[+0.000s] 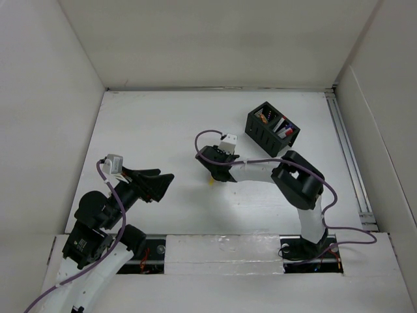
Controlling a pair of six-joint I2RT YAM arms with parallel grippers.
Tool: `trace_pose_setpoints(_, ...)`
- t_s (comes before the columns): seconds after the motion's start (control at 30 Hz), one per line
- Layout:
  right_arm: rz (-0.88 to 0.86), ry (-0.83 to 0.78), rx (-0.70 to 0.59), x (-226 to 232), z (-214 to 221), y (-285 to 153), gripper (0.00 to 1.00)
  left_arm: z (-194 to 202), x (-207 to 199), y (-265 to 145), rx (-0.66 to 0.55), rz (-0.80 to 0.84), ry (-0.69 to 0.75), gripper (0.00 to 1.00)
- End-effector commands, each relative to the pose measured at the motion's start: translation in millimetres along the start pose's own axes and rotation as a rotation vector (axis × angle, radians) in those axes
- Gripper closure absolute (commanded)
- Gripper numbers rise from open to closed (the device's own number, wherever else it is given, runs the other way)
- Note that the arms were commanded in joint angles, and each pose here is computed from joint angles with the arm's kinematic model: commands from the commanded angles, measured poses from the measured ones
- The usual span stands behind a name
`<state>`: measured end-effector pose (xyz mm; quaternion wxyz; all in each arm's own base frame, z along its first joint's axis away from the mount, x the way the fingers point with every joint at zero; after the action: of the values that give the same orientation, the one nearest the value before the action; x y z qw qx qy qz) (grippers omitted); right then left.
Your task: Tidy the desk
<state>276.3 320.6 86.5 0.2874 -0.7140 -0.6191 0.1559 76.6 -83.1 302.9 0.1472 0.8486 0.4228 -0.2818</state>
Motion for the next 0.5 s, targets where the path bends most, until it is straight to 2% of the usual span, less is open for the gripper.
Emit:
trace_pose_setpoints(0.0,0.012,0.024,0.046,-0.3,4.4,9.5,0.56,-4.1,-3.2,-0.4,-0.04,0.04,0.02,0.34)
trace_pose_setpoints(0.23,0.058,-0.023,0.069,-11.2,11.2,14.5,0.7,-4.1,-3.5,-0.4,-0.039,0.043,0.021,0.34)
trace_pose_setpoints(0.33,0.082,-0.049,0.046,-14.2,2.7,9.9,0.7,-3.4,-2.9,-0.2,-0.037,0.039,0.019,0.34)
trace_pose_setpoints(0.47,0.077,-0.083,0.055,-16.2,-3.1,3.1,0.64,-4.3,-3.4,-1.0,-0.042,0.041,0.021,0.34)
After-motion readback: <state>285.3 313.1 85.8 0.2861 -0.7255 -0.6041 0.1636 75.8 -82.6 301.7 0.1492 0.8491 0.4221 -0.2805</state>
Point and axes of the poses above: each gripper's point midway between its finger pads, its own y axis out along the fingers, its own x axis along the line the jaws close on, z = x × y, the point moved 9 cm from there along -y, back along the fingers, and after that the axes turned 3 degrees about -y, right-handed, at the moved point
